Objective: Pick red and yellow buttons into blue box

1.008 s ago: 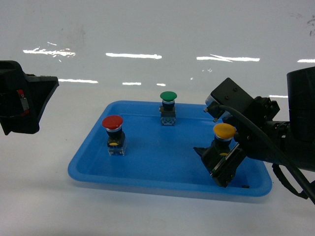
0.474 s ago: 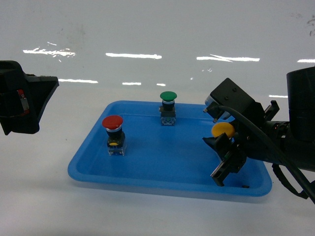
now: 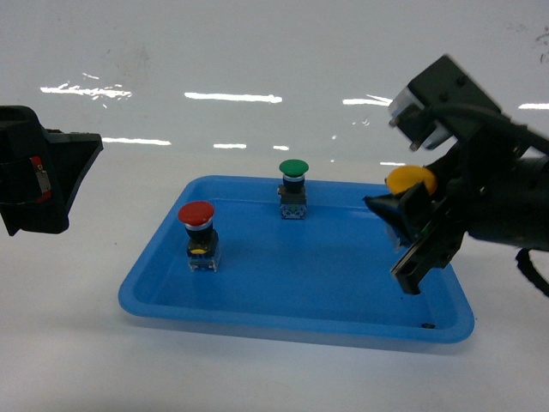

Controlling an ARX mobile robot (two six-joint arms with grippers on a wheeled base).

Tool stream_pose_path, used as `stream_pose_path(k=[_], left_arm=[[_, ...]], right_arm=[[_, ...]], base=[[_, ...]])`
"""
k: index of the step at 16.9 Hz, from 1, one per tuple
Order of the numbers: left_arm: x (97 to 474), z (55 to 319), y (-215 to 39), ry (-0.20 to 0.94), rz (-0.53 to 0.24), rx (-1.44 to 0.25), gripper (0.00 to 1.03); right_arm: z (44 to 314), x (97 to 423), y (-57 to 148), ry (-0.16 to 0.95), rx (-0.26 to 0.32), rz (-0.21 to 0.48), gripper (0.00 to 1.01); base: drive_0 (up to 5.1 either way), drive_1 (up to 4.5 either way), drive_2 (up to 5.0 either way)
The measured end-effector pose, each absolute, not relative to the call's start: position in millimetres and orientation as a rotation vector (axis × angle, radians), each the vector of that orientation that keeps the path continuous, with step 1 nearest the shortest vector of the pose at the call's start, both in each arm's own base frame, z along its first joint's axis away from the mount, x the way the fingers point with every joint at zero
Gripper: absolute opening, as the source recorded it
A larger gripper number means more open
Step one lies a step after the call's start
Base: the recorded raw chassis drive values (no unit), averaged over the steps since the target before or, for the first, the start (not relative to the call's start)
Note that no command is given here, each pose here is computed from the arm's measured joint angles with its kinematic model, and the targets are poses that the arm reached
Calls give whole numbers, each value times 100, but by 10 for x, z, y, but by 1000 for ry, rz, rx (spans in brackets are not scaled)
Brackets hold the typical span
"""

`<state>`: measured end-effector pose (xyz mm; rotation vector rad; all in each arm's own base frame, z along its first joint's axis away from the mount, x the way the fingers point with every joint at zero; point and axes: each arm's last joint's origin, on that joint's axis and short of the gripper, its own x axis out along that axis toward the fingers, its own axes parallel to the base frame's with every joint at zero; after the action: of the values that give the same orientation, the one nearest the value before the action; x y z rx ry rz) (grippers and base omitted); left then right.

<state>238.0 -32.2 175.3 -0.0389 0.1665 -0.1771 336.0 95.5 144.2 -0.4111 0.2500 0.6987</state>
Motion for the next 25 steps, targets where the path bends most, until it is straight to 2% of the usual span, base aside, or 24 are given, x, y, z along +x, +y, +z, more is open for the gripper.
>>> stream_pose_path(k=[4,7,13,16,19,25], left_arm=[[2380,1753,-322,167,-177,-39,98],[2380,1753,-322,166,-177,-39,98],[2380,1753,-322,166,-177,-39,98],[2380,1753,-322,167,-177,-39,98],[2380,1753,-322,167,-177,-39,98],[2380,1753,-322,166,-177,-39,98]], right_arm=[[1789,3045,800,184,-390,691,30],[2109,2852,672,81,-396,663,30],[2087,2859,671,94,-394,663,30],[2155,2790,656,84,-400,609,30],[2274,2536,652,49,-391,563,30],[2277,2221,555,55,-379,488,30]], base=[[0,0,0],[0,0,0],[0,0,0],[0,0,0],[0,0,0],[0,0,0]])
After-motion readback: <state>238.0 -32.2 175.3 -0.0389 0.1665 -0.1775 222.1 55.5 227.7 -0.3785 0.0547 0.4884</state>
